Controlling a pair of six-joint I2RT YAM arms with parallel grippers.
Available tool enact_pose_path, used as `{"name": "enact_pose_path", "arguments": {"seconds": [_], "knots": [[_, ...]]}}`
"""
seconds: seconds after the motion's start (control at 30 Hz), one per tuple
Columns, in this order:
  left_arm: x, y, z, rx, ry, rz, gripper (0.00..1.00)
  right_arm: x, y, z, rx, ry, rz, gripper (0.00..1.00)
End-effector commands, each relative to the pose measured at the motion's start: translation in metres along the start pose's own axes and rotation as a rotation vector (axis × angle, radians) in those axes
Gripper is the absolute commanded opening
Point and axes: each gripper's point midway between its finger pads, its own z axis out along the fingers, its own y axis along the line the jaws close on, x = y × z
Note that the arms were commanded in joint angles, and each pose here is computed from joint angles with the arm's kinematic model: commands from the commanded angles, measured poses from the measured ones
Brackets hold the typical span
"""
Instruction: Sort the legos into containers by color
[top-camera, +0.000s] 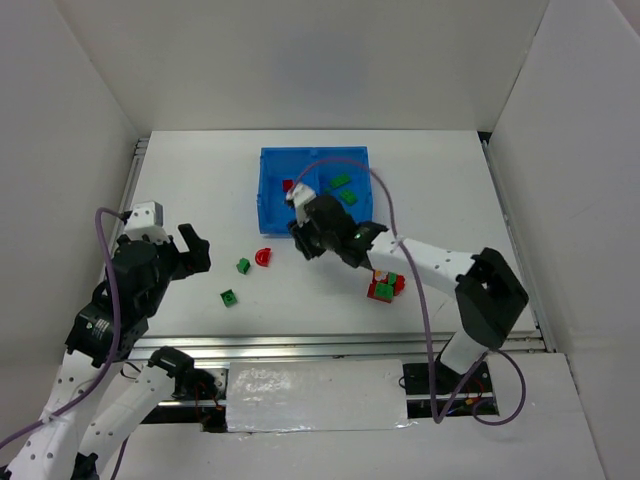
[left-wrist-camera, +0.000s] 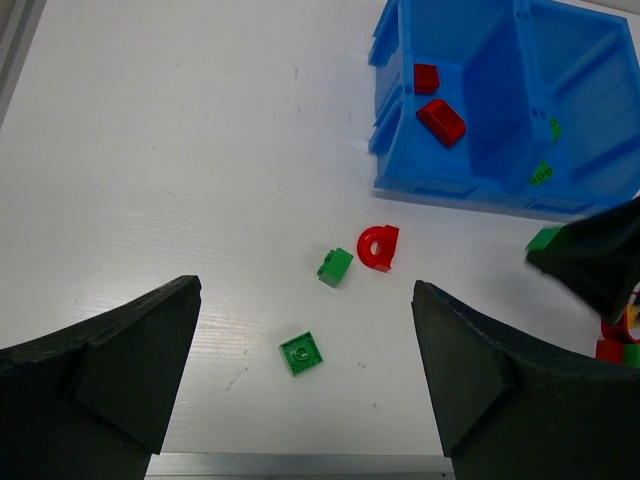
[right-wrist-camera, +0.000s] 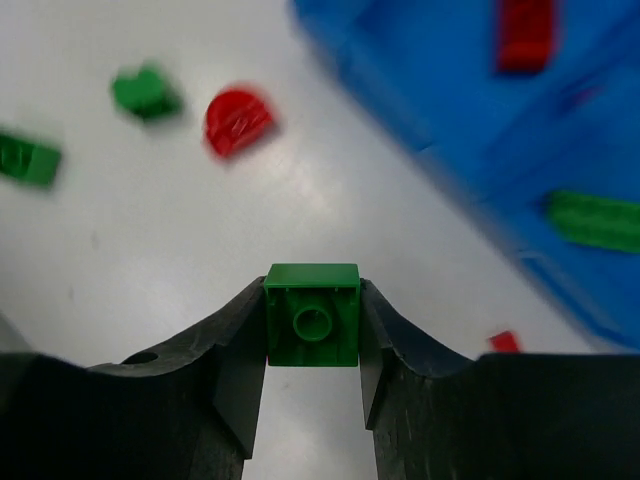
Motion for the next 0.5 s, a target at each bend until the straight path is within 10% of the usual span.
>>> {"name": "enact_pose_path", "arguments": {"seconds": [0.0,0.37,0.47], "knots": [[-0.005,-0.005,0.006,0.019,-0.020,0.013,0.99,-0.077,-0.097,-0.028,0.293,-0.215,0.245,0.00],[0.001,-0.004,0.015,0.004,0.017,0.026,0.99,-0.102,-0.229,0.022,0.570,-0.109,0.369,0.20],[0.002,-0.004,0.018,0.002,0.028,0.029,1.00,-0.096,-0.241,0.029,0.567,-0.087,0.395,0.57]]}}
